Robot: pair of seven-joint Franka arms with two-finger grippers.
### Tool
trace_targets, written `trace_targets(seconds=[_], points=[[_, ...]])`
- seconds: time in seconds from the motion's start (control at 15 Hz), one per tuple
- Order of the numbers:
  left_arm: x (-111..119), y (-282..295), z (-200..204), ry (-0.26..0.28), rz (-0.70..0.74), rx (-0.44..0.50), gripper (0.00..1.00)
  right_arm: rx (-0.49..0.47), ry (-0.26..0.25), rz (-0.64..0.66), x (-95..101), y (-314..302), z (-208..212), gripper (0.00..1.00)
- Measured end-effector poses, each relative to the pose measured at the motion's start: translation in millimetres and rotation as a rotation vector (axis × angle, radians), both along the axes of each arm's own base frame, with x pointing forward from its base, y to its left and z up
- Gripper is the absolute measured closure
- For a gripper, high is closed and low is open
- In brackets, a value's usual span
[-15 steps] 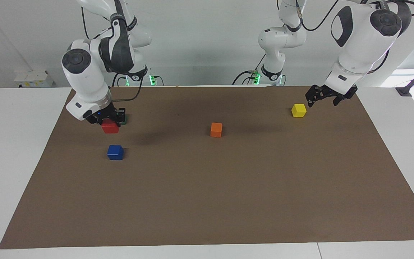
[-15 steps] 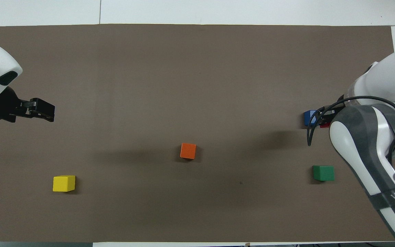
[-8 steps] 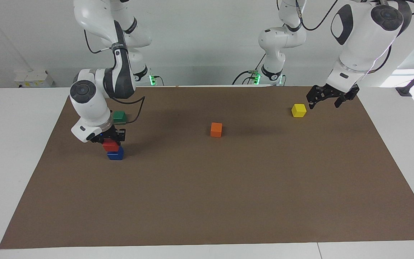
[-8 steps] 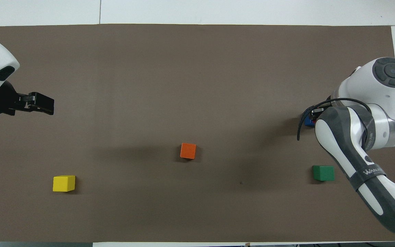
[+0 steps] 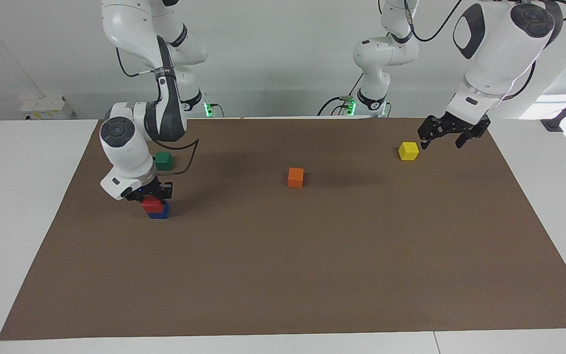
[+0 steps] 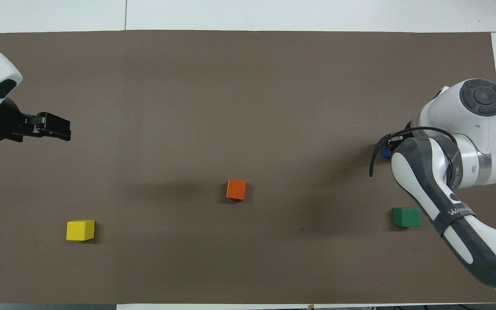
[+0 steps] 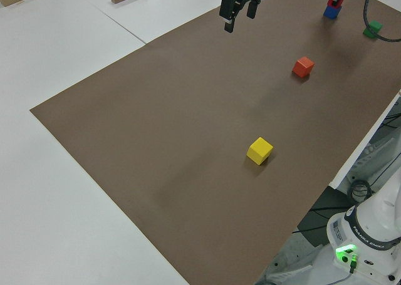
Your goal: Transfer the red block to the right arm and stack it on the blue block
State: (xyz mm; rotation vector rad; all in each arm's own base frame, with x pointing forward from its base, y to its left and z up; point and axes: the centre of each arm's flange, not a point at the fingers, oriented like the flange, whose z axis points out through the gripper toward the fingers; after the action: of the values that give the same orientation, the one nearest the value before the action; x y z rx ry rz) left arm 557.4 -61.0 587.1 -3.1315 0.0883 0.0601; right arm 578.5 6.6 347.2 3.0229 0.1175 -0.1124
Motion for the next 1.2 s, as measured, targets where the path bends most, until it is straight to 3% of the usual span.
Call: trace_targets(seconds=[0.2, 0.33, 0.47, 0.53, 0.87, 1.0, 1.2], points=[[0, 0, 0, 0.000, 0.000, 0.000, 0.00, 0.008, -0.001, -0.031, 0.0, -9, 0, 0.42], [0, 0, 0, 0.000, 0.000, -0.001, 0.00, 0.020, 0.000, -0.054, -0.2, -16, 0, 0.27], [0, 0, 0, 0.000, 0.000, -0.001, 0.00, 0.029, -0.001, -0.066, -0.3, -18, 0, 0.05], [0, 0, 0, 0.000, 0.000, -0.001, 0.00, 0.031, -0.001, -0.066, -0.2, -18, 0, 0.00], [0, 0, 0, 0.000, 0.000, -0.001, 0.00, 0.033, -0.023, -0.056, 5.2, -14, 29, 0.00], [0, 0, 0, 0.000, -0.001, -0.001, 0.00, 0.035, -0.024, -0.014, 9.4, -14, 73, 0.00], [0, -1, 0, 0.000, -0.001, -0.001, 0.00, 0.039, -0.100, 0.050, 8.3, -17, 154, 0.00]])
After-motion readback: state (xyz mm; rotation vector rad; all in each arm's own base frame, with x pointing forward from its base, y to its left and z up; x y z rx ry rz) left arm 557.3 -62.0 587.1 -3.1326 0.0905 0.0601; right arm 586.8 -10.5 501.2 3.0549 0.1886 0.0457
